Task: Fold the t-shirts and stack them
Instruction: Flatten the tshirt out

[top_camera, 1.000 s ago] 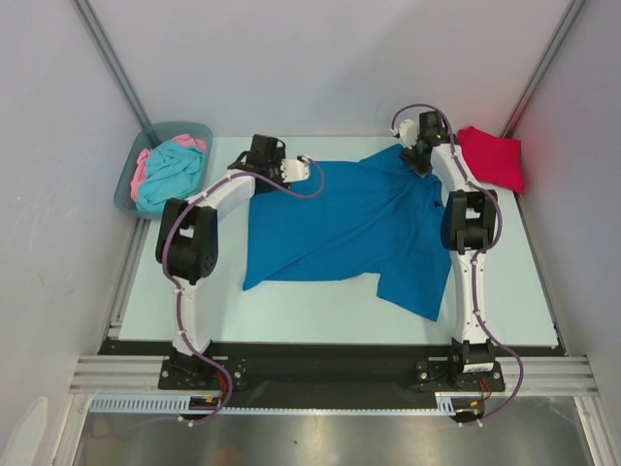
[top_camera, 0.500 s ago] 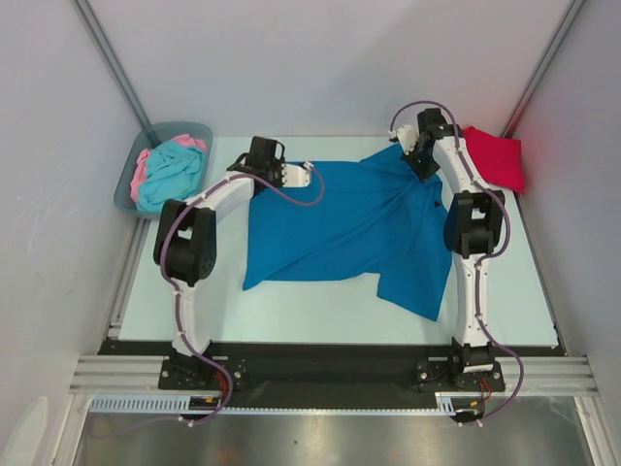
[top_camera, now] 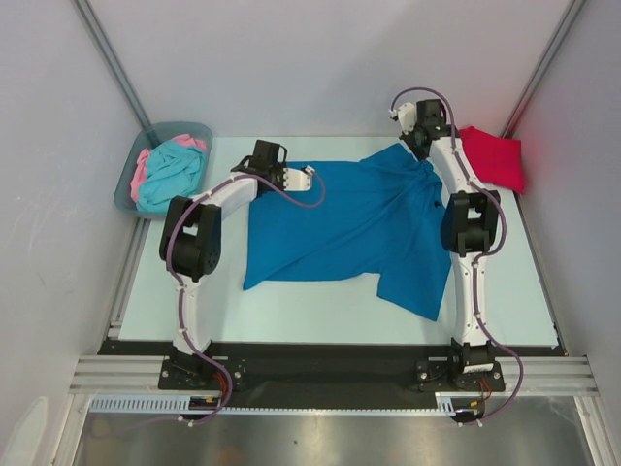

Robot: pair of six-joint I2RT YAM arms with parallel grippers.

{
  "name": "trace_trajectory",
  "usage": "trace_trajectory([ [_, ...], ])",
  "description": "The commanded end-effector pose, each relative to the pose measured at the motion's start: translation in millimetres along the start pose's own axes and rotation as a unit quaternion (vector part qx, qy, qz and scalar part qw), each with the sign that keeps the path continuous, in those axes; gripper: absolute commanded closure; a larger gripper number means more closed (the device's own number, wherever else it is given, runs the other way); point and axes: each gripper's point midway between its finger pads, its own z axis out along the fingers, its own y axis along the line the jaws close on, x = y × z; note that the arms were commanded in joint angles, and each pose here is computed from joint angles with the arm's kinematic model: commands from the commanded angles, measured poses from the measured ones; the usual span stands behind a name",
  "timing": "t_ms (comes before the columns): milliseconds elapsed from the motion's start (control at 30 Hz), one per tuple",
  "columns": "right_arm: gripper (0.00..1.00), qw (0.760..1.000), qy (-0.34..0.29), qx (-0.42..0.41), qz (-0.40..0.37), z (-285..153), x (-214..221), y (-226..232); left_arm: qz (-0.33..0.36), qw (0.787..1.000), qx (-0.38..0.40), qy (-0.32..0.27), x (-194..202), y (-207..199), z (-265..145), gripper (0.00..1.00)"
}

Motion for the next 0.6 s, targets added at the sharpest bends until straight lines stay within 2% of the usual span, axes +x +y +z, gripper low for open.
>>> trace_trajectory([
  [0,1.00,0.998,-0.048,0.042,-0.001,20.0,-32.1,-2.1,0.001,0.999,-0.032,-0.020,-15.1,26.9,-9.0,1.00],
  [233,1.00,0.998,-0.054,0.036,-0.002,58.4,-29.7,24.6,-0.015,0.999,-0.045,-0.017,-17.2,36.6,-14.8,1.00],
  [567,1.00,0.998,-0.057,0.028,0.008,76.3,-25.7,37.9,-0.022,0.998,-0.055,-0.013,-16.3,44.3,-21.4,1.00],
])
